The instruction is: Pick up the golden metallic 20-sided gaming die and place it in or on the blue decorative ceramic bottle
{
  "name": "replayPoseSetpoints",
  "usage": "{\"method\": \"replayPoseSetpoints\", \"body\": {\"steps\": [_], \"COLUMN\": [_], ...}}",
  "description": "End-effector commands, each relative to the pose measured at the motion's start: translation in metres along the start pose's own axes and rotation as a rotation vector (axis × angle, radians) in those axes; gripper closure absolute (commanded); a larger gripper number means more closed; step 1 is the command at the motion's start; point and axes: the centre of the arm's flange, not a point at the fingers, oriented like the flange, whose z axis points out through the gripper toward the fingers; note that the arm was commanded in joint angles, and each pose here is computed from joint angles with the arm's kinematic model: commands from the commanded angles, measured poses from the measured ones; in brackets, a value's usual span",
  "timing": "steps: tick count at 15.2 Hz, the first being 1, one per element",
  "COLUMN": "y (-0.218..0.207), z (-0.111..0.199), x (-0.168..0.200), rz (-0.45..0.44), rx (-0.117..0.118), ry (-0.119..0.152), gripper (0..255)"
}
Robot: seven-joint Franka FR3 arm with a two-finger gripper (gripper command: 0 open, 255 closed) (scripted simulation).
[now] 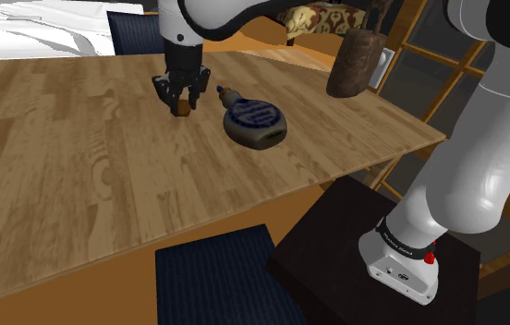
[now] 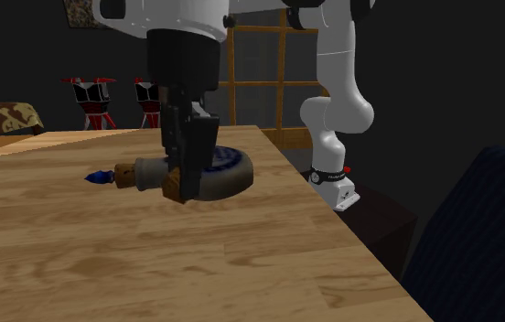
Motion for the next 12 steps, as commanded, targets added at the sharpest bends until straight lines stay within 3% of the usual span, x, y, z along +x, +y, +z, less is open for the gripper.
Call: {"method": "replayPoseSetpoints", "body": {"steps": [1,12], "y": [0.000,-0.001], "z": [-0.011,-0.069], "x": [0.000,0.008], "rz": [0.000,0.000], "rx": [0.000,0.000], "ry": [0.000,0.000], "gripper": [255,255]}}
